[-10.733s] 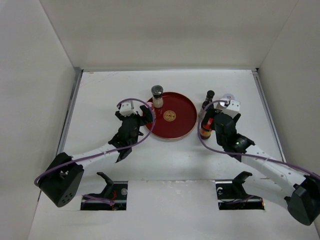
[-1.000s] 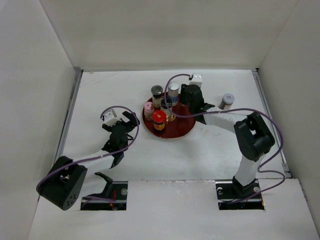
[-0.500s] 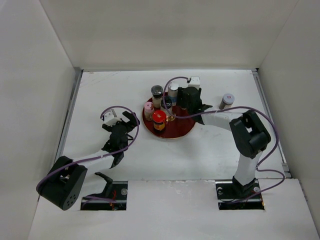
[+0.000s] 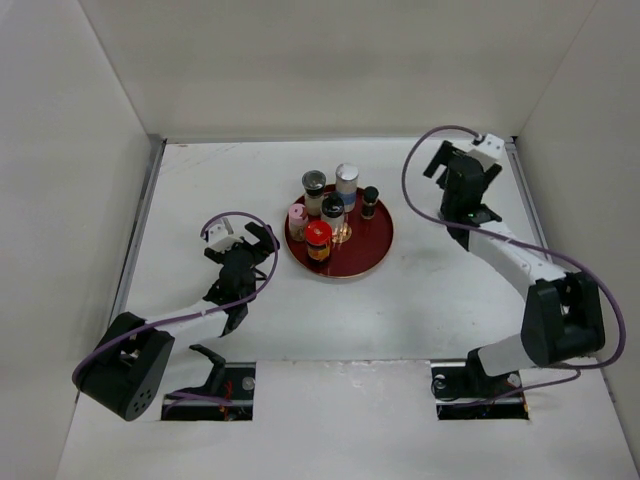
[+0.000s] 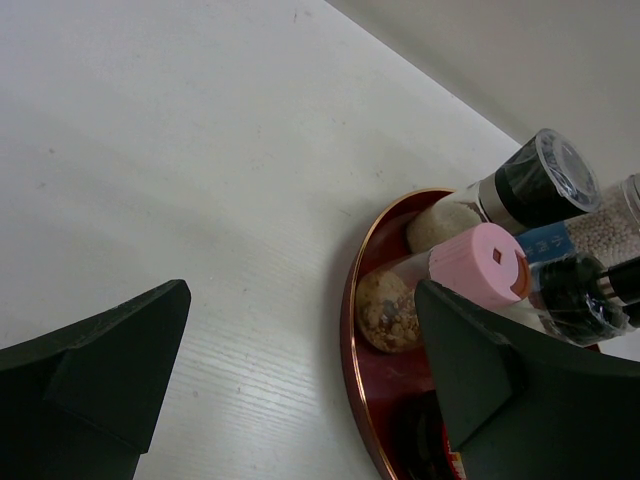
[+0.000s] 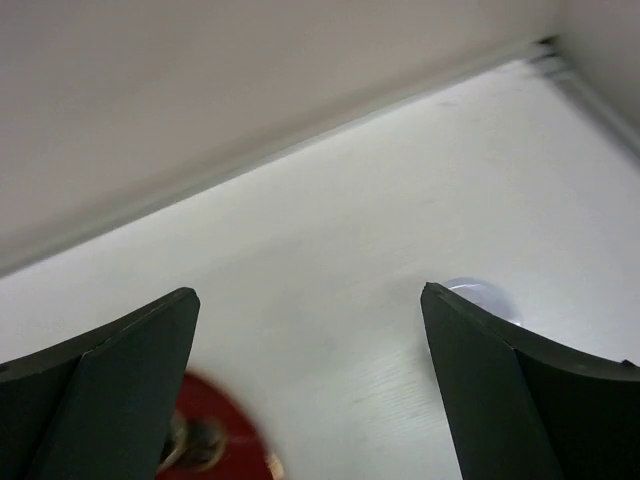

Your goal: Organize the condiment bottles

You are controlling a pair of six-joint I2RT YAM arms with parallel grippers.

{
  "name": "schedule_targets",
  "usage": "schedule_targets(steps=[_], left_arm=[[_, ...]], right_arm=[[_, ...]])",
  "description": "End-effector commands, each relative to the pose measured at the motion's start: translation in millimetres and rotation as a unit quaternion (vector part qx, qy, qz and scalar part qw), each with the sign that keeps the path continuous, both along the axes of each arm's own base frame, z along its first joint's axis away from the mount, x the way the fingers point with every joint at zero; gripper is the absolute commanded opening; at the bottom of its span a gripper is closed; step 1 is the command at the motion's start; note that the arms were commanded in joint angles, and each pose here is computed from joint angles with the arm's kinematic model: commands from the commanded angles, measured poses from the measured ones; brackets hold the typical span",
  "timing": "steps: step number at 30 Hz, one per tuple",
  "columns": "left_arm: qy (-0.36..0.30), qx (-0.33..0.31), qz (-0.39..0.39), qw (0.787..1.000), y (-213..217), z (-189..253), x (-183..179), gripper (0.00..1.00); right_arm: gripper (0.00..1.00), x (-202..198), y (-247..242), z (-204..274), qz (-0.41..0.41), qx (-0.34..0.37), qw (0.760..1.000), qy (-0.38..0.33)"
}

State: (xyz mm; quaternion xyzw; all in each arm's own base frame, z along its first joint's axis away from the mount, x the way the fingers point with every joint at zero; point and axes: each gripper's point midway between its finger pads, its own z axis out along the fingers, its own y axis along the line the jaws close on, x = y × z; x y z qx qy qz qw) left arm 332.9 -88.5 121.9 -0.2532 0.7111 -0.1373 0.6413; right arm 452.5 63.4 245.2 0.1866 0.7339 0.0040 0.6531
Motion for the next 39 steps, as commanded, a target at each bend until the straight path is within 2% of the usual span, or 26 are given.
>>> schedule_targets(steps=[1,5,15,17,20,22,23,26,30,39], left_arm=[[-0.046,-0.028,-0.005,0.999,-7,32,7,0.98],[-0.046,-0.029,-0.006,0.999,-8,32,7,0.98],[-0.044,-0.028,-0.009,0.999,-10,31,7,0.98],[-0.044,-0.028,-0.009,0.999,-10,31,7,0.98],[-0.044,-0.028,-0.009,0.999,-10,31,7,0.98],[-0.044,-0.028,-0.009,0.999,-10,31,7,0.98],[-0.043,-0.027,-0.009,0.999,-11,30,8,0.98],[-0.041,-0.026,-0.008,0.999,-11,29,9,0.98],[-0.045,-0.026,-0.002,0.999,-6,31,7,1.0],[-0.039,-0.021,0.012,0.999,-1,28,9,1.0]], right_arm=[[1.0,-3,-60,-60,-0.101,-0.023,0.992,0.071],[1.0,3,-91,-98,-0.124,-0.024,0.985,0.121],[1.0,25,-71,-136,-0.057,0.016,0.985,0.161],[0.92,26,-71,-142,-0.059,0.017,0.984,0.166],[0.66,25,-74,-141,-0.072,0.019,0.984,0.16],[0.53,21,-80,-129,-0.089,0.018,0.986,0.14],[0.51,18,-79,-117,-0.092,0.015,0.988,0.122],[0.5,8,-54,-80,-0.07,0.017,0.994,0.077],[0.51,-13,5,-51,-0.004,0.011,0.999,0.052],[0.53,-67,133,-42,0.167,-0.003,0.985,0.042]])
